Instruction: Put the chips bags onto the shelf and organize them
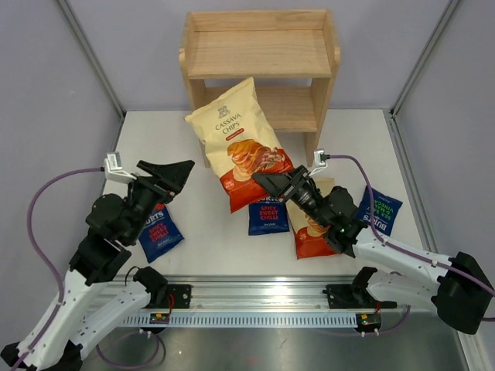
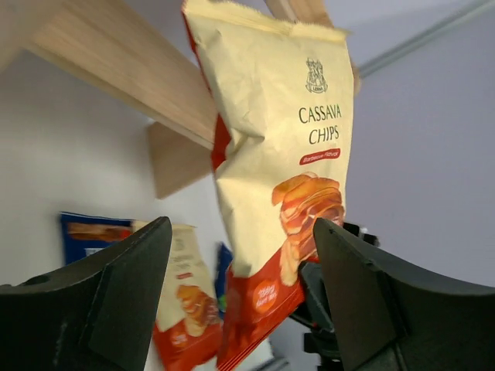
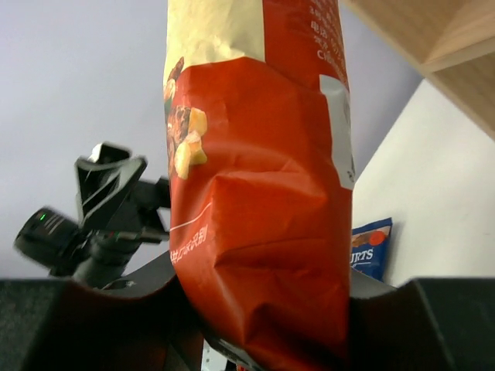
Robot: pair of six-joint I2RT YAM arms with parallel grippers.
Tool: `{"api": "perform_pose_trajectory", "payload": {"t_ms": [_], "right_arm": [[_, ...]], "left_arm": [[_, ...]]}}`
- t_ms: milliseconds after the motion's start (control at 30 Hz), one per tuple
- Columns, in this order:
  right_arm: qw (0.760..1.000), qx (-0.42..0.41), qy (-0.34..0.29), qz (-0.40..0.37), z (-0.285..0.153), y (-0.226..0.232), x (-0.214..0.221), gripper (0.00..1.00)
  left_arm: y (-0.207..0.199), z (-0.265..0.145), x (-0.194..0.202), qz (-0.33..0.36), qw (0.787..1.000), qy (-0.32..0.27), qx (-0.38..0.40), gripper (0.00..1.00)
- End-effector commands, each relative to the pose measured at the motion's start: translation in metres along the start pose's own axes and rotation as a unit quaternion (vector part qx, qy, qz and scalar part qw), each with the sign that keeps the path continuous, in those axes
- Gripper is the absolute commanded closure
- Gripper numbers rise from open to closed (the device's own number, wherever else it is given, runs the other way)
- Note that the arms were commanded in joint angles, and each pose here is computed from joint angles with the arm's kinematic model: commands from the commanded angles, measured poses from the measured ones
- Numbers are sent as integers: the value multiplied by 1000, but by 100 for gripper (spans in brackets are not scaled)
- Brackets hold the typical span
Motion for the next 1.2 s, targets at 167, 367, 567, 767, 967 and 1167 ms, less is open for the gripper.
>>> {"api": "perform_pose_trajectory", "payload": {"t_ms": [167, 367, 567, 767, 967, 1167], "right_arm": [[987, 77, -112, 87, 2, -41, -32, 77], [980, 87, -150, 99, 21, -56, -46, 78], [966, 122, -200, 105, 50, -80, -79, 78], [959, 139, -213, 120, 104, -93, -97, 79], [946, 177, -236, 137, 159, -126, -105, 80], [939, 199, -243, 142, 198, -157, -104, 81]], "left_arm": [[55, -69, -41, 218, 959, 1, -182, 11], [64, -94, -46, 299, 938, 10, -173, 1], [93, -100, -27, 331, 927, 14, -177, 1], [99, -104, -22, 324, 931, -4, -168, 1], [103, -109, -22, 322, 931, -10, -171, 1], [103, -114, -24, 321, 933, -22, -161, 1]]}}
Point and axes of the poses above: each gripper's point midway between its finger pads, its own z axis out along the fingers, its own y axis along the line the jaws close on, x = y × z, the point moved 3 cm from there along -z, back along the fingers, and after that the axes turned 9 degrees about z, right-handed, at the moved point
